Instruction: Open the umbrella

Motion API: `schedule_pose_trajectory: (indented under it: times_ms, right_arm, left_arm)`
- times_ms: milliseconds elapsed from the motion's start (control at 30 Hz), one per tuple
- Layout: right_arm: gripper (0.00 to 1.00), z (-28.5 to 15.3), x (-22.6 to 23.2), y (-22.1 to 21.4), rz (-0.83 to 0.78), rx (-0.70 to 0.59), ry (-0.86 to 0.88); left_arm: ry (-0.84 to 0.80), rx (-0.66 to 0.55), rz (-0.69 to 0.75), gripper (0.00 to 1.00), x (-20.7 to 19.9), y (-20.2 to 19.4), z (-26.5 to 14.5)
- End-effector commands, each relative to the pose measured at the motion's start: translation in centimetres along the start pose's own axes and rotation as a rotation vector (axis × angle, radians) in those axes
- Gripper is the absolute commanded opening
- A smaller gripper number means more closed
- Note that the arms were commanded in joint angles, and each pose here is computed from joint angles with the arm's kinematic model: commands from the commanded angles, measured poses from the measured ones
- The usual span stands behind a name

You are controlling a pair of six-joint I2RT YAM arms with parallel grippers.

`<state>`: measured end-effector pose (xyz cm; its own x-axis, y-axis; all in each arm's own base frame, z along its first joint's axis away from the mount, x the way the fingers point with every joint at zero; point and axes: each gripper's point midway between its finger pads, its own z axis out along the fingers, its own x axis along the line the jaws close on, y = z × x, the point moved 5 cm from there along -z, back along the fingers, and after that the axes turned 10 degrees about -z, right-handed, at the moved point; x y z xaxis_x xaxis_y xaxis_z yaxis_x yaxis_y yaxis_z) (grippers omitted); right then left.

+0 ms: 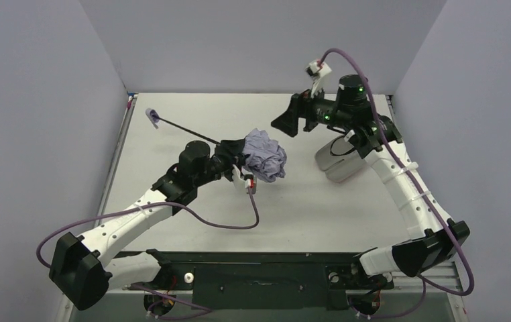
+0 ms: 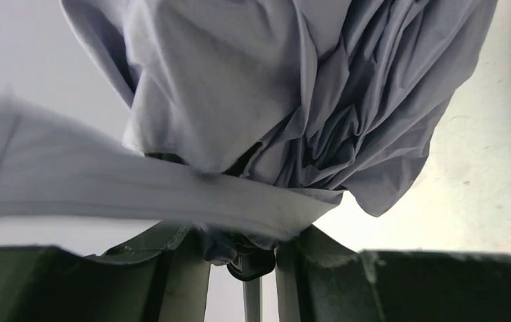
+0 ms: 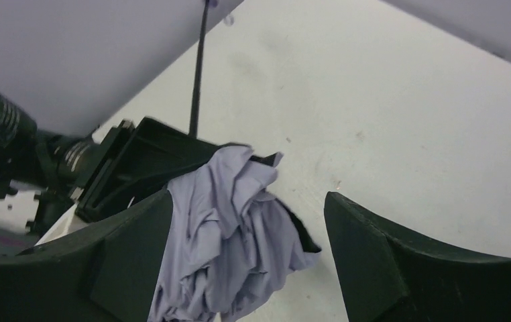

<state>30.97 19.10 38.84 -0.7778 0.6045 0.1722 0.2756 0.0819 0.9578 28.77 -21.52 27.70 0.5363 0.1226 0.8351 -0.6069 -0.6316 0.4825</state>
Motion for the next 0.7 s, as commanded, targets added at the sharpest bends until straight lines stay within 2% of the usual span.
schedule_pose_trajectory:
  times_ms: [0, 167, 333, 467, 667]
  right_arm:
    - [0.80, 0.9, 3.1, -3.8, -0.123, 0.210, 0.104]
    - [0.81, 1.3, 3.9, -8.2, -0.168, 0.401, 0.149]
    - [0.86, 2.2, 5.2, -11.2, -0.228, 0.526, 0.221]
    - [0.87, 2.9, 5.8, -12.0, -0.215, 0.563, 0.258]
    - [0.87, 3.5, 7.0, -12.4, -0.051, 0.561, 0.410]
  left_arm:
    - [0.214, -0.129, 0.363, 0.00, 5.0, 3.7, -1.0]
    - [0.243, -0.142, 0.431, 0.00, 5.3, 4.3, -0.9]
    - [0.254, -0.152, 0.474, 0.00, 5.2, 4.5, -0.8]
    - [0.267, -0.138, 0.496, 0.00, 5.4, 4.8, -0.4]
    - [0.298, -0.122, 0.507, 0.00, 5.2, 5.0, -0.1]
